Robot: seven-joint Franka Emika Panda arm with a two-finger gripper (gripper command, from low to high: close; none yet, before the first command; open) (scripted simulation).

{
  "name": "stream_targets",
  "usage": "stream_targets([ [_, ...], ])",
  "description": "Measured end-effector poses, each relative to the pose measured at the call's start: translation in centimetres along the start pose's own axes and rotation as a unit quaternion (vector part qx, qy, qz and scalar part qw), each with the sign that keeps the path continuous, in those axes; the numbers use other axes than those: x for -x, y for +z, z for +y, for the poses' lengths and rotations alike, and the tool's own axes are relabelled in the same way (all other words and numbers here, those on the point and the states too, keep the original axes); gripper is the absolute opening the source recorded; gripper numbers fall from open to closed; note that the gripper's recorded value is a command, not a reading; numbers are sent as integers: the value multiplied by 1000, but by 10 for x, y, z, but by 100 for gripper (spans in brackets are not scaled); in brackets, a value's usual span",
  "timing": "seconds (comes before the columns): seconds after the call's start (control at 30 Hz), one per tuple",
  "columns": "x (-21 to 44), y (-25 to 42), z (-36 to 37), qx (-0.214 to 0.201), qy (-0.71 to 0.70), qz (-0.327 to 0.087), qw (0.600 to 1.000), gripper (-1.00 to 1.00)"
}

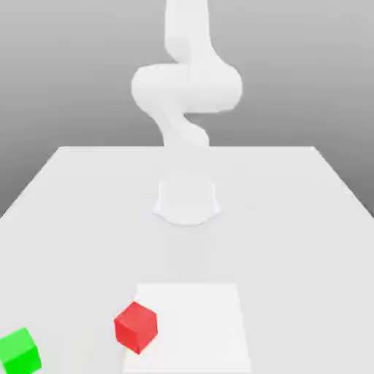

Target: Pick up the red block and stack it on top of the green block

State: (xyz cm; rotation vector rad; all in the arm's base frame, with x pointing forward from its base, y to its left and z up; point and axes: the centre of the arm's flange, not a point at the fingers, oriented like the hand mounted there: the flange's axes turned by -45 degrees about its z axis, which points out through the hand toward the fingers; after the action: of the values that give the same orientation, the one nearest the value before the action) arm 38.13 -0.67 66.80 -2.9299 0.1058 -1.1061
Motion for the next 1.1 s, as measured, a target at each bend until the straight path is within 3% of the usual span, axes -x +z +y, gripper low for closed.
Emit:
stream_targets([
  [0.33,64,205,39,44,106,-153,982,0],
  [0.73,238,370,87,103,233,-321,912,0],
  [0.93,294,424,91,107,242,-336,904,0],
  [0.97,299,429,91,108,242,-336,904,-100],
  [1.1,299,429,91,107,242,-336,904,-100],
])
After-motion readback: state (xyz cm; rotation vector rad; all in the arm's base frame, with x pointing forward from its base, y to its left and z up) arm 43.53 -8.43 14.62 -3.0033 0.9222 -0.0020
